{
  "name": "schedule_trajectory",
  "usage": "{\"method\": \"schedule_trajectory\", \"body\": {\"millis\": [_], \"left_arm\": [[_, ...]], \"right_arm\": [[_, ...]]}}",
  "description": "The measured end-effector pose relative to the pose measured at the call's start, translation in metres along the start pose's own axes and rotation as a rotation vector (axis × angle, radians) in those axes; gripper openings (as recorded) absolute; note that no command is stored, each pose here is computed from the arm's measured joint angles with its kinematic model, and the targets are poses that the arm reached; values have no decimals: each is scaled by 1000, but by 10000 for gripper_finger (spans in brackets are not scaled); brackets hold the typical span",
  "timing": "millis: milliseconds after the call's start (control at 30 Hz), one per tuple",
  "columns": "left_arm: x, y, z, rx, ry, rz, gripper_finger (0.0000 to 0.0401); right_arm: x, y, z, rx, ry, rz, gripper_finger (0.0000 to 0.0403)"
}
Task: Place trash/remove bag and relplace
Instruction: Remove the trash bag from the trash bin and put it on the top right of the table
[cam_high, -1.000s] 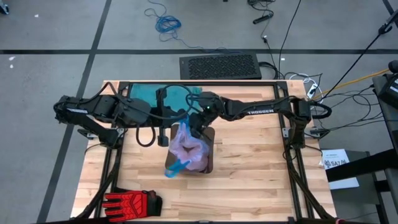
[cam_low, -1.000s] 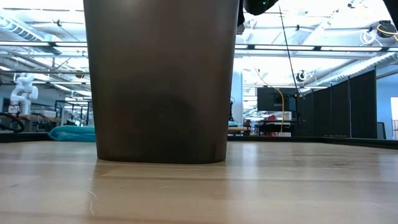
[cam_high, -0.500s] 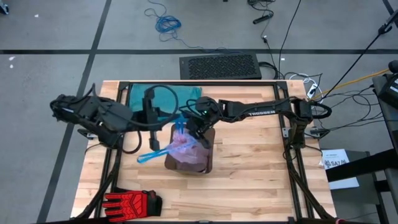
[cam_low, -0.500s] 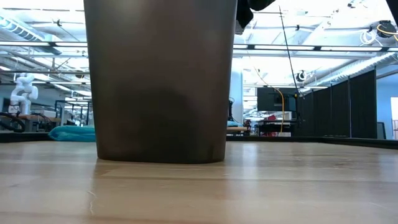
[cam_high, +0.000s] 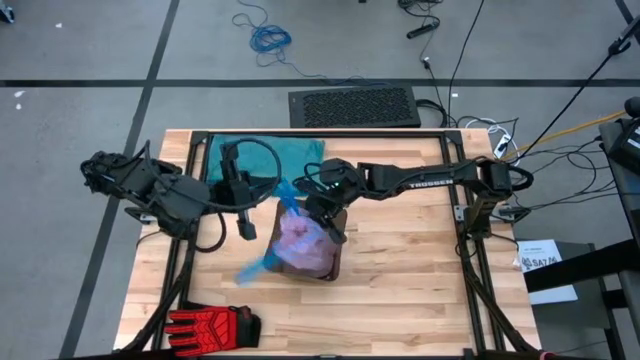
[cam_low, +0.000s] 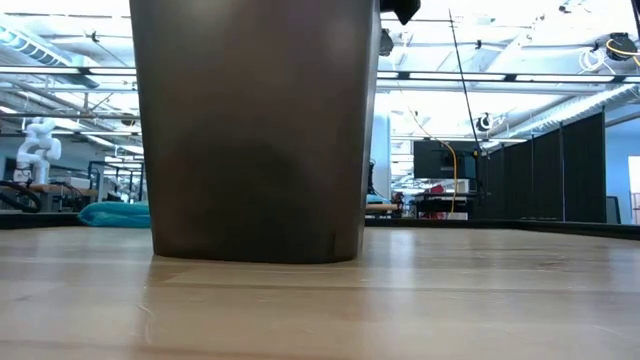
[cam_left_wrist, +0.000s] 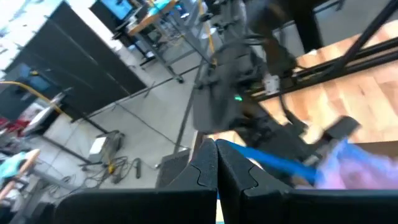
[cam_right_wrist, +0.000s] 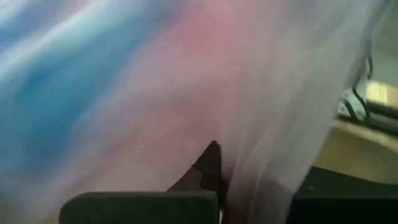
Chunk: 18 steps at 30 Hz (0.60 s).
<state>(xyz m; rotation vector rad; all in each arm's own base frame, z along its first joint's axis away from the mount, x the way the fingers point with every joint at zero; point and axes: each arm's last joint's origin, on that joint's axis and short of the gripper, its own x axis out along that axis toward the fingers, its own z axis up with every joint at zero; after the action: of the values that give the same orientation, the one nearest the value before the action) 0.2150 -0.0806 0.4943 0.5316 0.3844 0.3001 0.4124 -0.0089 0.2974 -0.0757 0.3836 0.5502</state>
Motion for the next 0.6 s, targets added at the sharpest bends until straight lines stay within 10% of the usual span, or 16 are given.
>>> {"method": "schedule_trajectory", "body": {"millis": [267, 600], "left_arm": [[-1, 0, 0, 10, 7, 19, 0], [-2, 1, -3, 29, 40, 69, 0]], "right_arm": [[-3, -1, 0, 14, 38, -110, 21], [-50, 19, 28, -92, 64, -225, 151]]}}
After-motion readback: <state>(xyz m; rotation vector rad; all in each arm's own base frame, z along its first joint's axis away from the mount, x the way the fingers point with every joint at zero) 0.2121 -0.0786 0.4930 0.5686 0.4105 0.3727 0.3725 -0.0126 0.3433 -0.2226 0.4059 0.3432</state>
